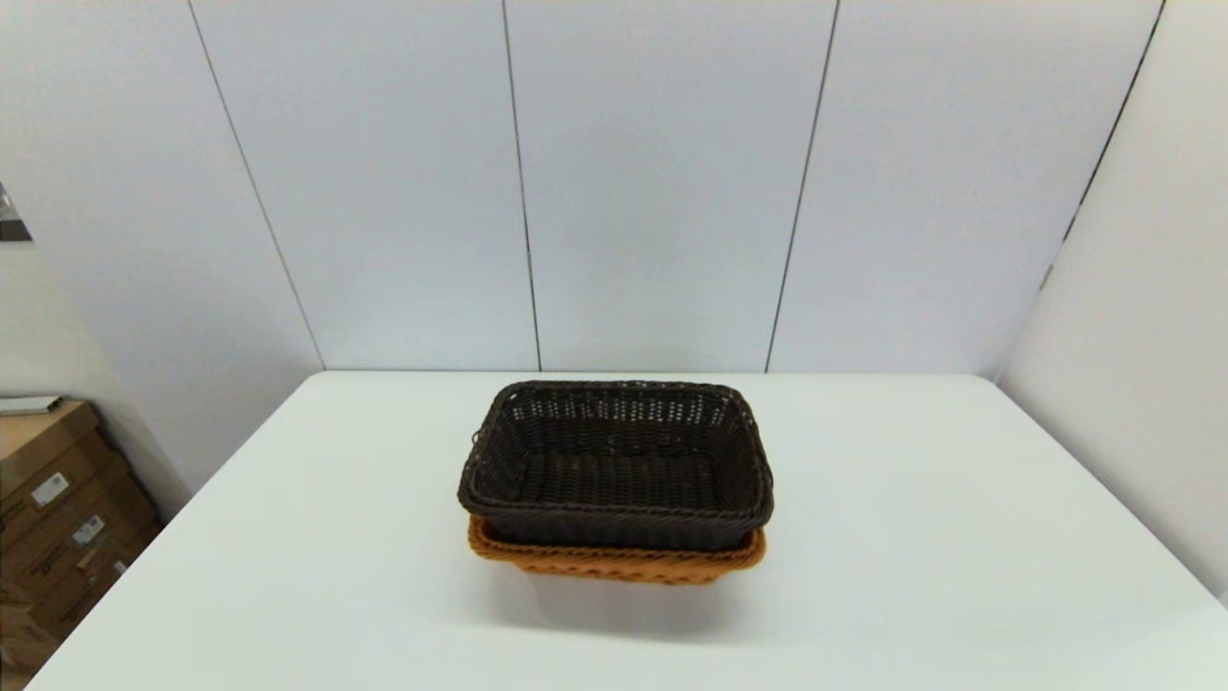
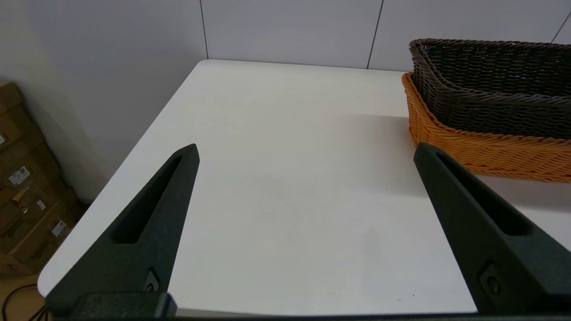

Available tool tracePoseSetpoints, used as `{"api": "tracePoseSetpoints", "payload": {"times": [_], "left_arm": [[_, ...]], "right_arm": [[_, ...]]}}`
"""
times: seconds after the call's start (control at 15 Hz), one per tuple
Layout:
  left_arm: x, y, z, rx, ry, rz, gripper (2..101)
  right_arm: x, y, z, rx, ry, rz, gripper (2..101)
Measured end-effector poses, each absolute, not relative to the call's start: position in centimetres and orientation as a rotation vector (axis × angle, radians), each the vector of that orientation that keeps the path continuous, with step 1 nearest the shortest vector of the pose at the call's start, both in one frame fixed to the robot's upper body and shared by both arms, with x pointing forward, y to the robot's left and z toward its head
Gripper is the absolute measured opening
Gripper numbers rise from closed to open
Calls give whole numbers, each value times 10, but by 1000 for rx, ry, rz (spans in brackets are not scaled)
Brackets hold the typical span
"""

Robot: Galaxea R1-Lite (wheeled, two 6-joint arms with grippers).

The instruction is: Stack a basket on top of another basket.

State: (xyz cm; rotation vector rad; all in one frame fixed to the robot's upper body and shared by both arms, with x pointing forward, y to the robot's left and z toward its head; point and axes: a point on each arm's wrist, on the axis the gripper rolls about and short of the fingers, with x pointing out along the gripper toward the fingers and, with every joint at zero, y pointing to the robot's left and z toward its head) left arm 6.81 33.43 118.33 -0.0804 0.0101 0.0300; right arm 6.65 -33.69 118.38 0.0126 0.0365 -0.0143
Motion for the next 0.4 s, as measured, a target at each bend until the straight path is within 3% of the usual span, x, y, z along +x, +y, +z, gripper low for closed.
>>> {"api": "tracePoseSetpoints", "payload": {"times": [0.4], "left_arm": [[68,334,1183,-81,10,29,978]], "right_arm": [[67,-337,1184,14,37,-14,971]]}}
